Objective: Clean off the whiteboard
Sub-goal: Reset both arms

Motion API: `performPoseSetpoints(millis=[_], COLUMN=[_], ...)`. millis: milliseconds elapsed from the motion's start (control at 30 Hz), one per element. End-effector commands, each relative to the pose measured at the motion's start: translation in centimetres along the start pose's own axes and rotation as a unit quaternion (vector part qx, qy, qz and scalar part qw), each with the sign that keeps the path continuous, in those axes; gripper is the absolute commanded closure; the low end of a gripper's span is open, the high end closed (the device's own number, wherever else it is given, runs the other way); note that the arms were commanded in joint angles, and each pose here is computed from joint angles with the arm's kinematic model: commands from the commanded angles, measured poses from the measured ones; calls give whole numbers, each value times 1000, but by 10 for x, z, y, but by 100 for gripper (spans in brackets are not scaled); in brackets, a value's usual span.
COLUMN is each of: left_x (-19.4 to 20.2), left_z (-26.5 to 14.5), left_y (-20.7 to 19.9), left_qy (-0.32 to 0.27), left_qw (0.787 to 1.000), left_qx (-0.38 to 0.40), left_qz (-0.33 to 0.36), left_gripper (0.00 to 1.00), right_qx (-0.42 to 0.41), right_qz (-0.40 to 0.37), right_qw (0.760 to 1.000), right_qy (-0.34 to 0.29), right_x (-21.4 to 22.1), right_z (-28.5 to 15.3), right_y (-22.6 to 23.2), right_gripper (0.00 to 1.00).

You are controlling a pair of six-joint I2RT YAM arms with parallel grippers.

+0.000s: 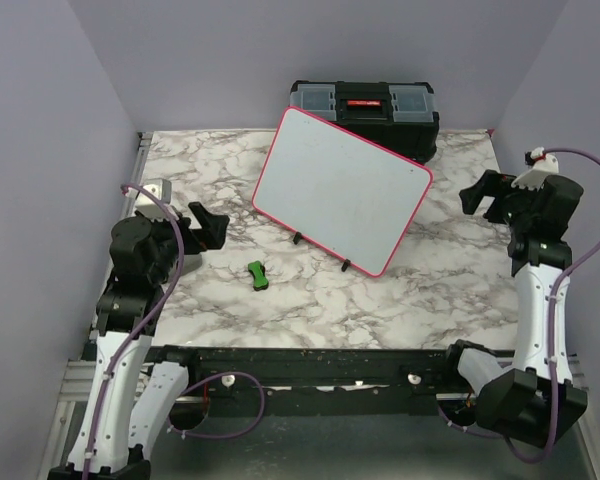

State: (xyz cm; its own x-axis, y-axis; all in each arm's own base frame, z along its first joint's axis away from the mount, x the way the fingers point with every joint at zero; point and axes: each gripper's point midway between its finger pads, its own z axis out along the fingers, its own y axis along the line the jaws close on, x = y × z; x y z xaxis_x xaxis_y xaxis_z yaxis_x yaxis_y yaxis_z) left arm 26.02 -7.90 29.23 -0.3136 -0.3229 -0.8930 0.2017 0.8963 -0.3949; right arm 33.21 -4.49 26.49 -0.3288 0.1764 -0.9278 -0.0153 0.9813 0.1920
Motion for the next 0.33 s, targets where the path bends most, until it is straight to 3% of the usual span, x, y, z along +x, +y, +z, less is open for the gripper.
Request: performPoseSetpoints(millis=[0,300], left_x=[-6,3], left_z=[-17,-15], left_y=[4,8], left_qy=[-19,-14], left_qw=[999,999], left_qx=[-13,-14], left_qz=[30,36], left_gripper=[1,1], right_qx=[50,20], right_qz=[35,20], right_qw=[998,999], right_qy=[-15,-26], right_x=[-13,-16], right_z=[2,0], right_y=[-16,-5], right_gripper=[0,0])
